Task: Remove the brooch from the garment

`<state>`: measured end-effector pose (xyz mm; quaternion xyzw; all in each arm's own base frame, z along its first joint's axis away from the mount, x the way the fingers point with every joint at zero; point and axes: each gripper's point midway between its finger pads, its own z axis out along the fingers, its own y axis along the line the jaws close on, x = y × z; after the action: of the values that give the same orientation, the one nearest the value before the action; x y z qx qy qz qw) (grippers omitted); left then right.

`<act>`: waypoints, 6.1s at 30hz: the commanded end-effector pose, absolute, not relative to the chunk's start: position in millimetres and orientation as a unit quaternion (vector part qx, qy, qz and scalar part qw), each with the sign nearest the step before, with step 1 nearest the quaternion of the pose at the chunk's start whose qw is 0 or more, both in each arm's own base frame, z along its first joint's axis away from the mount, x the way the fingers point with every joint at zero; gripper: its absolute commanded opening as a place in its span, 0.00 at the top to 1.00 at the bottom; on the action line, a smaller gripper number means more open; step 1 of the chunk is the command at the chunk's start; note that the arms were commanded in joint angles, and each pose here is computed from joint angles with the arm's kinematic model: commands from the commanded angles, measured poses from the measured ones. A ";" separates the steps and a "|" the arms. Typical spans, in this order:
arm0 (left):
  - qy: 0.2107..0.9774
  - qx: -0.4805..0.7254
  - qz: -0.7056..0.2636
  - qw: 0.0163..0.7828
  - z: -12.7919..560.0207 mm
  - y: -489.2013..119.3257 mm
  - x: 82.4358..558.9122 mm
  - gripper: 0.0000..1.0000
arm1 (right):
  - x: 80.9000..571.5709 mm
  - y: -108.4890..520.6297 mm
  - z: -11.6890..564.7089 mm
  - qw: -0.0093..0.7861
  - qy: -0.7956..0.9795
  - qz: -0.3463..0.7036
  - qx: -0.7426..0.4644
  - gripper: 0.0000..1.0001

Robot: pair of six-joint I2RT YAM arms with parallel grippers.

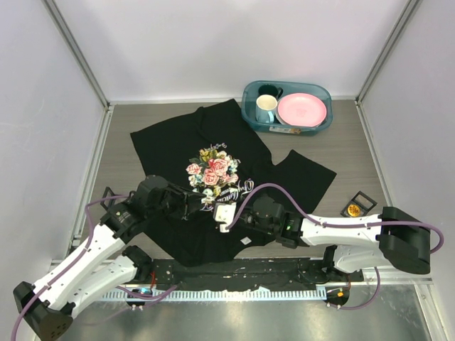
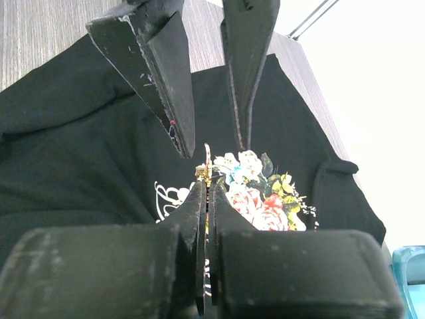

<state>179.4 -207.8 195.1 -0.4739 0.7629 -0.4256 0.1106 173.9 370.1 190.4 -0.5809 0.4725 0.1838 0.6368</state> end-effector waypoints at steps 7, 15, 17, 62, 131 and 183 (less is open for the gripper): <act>0.756 -0.463 -0.449 0.115 201.7 -215.1 185.7 0.69 | 174.2 380.2 230.3 0.675 0.446 0.194 -0.554 0.99; 0.756 -0.463 -0.449 0.115 200.6 -214.3 184.6 0.76 | 175.0 381.7 231.6 0.676 0.446 0.193 -0.554 0.99; 0.755 -0.464 -0.449 0.117 200.7 -213.5 184.5 0.81 | 174.1 382.2 232.0 0.676 0.445 0.193 -0.554 0.99; 0.674 -0.538 -0.159 0.481 136.3 45.5 256.2 1.00 | 143.2 304.9 227.4 0.614 0.613 0.378 -0.324 0.34; 0.528 -0.622 -0.113 0.567 82.4 126.6 239.6 1.00 | 113.3 293.0 251.3 0.603 0.571 0.458 -0.316 0.35; 0.526 -0.655 -0.092 0.534 53.3 133.0 236.0 1.00 | 108.8 293.4 254.0 0.600 0.564 0.469 -0.320 0.35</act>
<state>247.2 132.3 72.9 -0.6440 0.5190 -0.1154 0.5501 111.1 294.8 235.8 -0.3326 0.5851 0.4500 0.5870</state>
